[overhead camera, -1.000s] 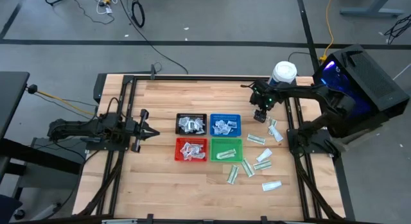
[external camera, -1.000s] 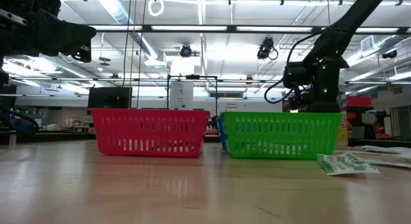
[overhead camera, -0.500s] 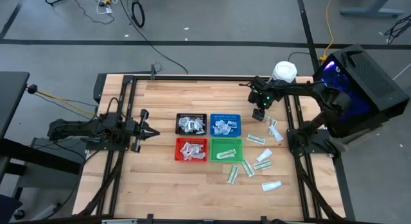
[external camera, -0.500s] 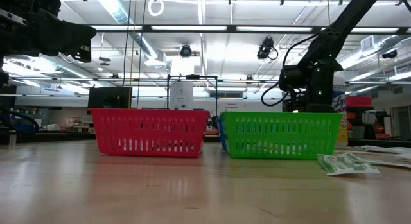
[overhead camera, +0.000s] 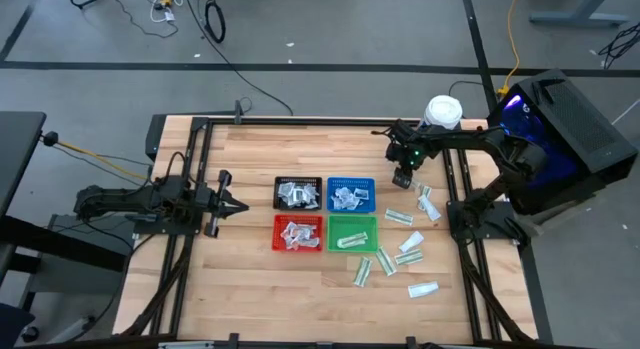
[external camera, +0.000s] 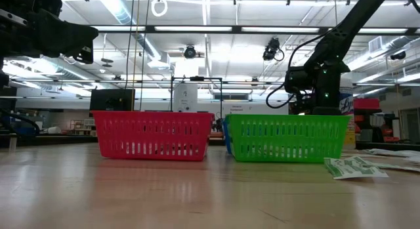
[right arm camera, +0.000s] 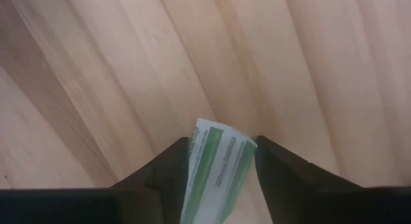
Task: Pick & Place First Aid Supplies
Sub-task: Put the green bandage pack into the green bin
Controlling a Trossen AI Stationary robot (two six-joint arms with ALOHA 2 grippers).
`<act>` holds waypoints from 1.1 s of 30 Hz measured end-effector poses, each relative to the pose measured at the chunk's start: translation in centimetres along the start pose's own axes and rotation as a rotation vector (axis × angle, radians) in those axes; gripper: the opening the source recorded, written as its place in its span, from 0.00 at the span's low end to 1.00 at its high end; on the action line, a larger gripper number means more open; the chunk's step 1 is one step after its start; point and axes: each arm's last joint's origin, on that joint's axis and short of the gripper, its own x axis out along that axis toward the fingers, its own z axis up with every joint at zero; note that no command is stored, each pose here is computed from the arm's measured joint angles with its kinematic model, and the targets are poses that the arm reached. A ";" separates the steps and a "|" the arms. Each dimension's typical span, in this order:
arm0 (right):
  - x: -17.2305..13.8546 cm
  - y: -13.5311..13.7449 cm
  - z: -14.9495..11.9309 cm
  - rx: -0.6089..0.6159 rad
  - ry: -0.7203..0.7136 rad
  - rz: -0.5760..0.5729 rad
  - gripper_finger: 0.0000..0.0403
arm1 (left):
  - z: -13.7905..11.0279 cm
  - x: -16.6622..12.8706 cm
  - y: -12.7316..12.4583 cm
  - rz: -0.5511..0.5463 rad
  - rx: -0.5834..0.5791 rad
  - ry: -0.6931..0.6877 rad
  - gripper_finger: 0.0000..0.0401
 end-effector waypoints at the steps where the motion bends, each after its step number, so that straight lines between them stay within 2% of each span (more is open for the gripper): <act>1: 0.0 0.0 0.0 0.001 0.000 0.000 0.41 | 0.0 0.0 0.0 0.000 0.000 0.001 0.06; 7: 0.0 0.0 0.0 0.000 0.002 -0.004 0.29 | 0.0 0.0 0.0 0.000 0.000 0.001 0.06; 12: 0.0 0.0 0.0 0.000 0.003 -0.004 0.25 | 0.0 0.0 0.0 0.000 0.000 0.000 0.06; 22: -0.5 0.2 -0.2 0.013 -0.011 -0.016 0.26 | 0.0 0.0 0.0 0.000 0.000 0.000 0.06; 33: -3.2 1.3 -0.3 0.001 -0.107 -0.032 0.27 | 0.0 0.0 0.0 0.000 0.000 0.001 0.06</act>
